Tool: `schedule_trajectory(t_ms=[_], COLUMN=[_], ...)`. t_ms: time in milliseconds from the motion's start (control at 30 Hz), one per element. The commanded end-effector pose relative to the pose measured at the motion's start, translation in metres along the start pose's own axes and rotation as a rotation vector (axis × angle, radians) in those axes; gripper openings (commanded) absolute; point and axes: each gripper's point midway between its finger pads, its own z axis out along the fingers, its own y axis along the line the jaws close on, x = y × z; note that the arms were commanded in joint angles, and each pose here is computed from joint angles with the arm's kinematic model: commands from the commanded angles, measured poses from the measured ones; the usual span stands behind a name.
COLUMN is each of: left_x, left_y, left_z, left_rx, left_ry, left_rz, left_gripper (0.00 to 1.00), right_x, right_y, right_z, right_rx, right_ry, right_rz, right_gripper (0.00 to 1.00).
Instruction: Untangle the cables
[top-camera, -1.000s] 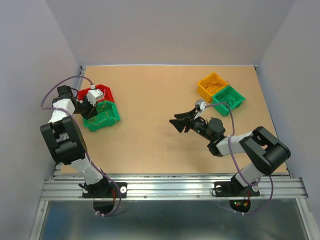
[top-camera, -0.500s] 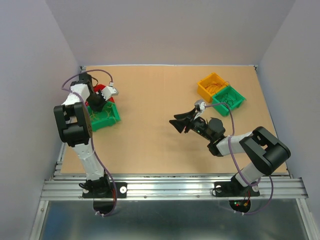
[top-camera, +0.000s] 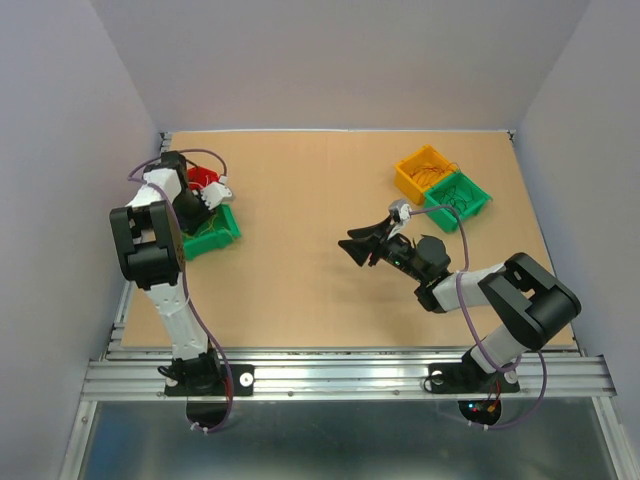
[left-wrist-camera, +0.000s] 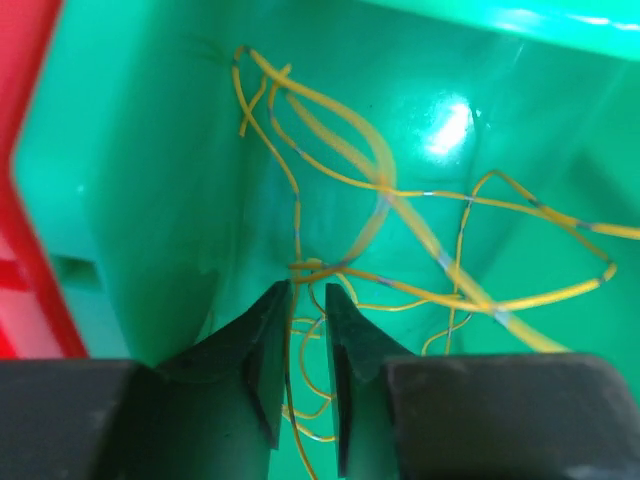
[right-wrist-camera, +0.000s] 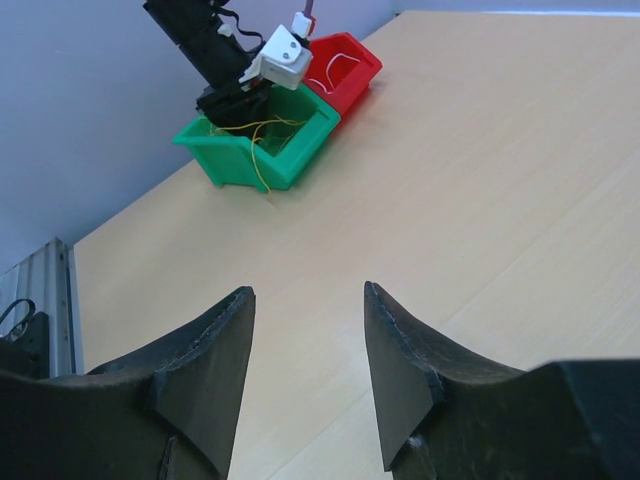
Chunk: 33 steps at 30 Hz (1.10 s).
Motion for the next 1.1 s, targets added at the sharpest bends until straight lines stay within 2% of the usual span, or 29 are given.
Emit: schedule_trajectory(t_ms=[0, 267, 433, 567, 733, 1067], left_x=[-0.012, -0.023, -0.029, -0.024, -0.025, -0.046], left_y=[-0.001, 0.001, 0.006, -0.003, -0.002, -0.003], left_z=[-0.039, -0.069, -0.092, -0.093, -0.101, -0.15], left_rx=[-0.056, -0.125, -0.157, -0.146, -0.167, -0.229], left_ry=[-0.035, -0.063, -0.072, -0.047, -0.051, -0.159], left_rz=[0.041, 0.05, 0.051, 0.056, 0.061, 0.072], left_gripper=[0.37, 0.53, 0.54, 0.63, 0.64, 0.65], right_x=[-0.091, -0.091, -0.091, -0.091, -0.092, -0.091], right_y=[0.041, 0.042, 0.041, 0.041, 0.042, 0.04], right_z=[0.001, 0.002, 0.001, 0.001, 0.0, -0.002], right_rx=[-0.169, -0.176, -0.17, -0.171, -0.169, -0.16], right_ry=[-0.363, -0.361, -0.362, -0.362, -0.364, -0.366], right_rz=[-0.138, -0.135, -0.137, -0.135, -0.139, -0.138], right_gripper=[0.53, 0.53, 0.53, 0.53, 0.53, 0.54])
